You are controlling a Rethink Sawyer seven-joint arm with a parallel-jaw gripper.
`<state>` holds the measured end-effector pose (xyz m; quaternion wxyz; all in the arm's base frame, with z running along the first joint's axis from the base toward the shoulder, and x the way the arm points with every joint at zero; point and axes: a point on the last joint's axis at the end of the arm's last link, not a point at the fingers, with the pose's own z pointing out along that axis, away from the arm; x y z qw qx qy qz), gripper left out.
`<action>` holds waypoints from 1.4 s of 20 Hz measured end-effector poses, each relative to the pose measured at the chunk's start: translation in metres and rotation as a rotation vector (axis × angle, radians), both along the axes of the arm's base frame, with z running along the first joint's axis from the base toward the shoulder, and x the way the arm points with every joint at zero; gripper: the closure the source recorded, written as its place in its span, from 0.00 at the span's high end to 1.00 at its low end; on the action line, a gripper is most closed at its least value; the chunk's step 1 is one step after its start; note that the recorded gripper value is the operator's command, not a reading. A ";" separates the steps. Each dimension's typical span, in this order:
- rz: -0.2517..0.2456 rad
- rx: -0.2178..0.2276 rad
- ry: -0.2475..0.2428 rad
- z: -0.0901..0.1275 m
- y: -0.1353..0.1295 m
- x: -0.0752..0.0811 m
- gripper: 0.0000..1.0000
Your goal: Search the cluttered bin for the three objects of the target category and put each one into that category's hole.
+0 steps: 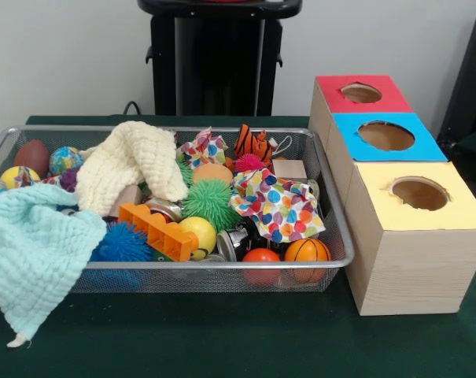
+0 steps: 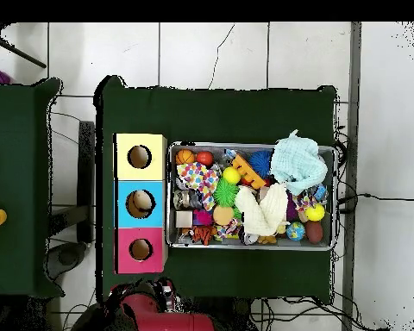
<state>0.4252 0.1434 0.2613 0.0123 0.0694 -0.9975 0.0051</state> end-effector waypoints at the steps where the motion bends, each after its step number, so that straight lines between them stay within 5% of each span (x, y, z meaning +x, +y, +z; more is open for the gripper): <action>1: 0.004 0.001 -0.001 -0.002 0.002 0.000 1.00; 9: 0.044 0.010 -0.029 -0.029 0.021 0.008 1.00; 19: 0.132 0.029 0.040 -0.081 0.064 0.033 1.00; 23: 0.116 0.052 0.046 -0.089 0.060 0.050 1.00; 28: 0.032 0.078 0.029 -0.076 0.023 0.064 1.00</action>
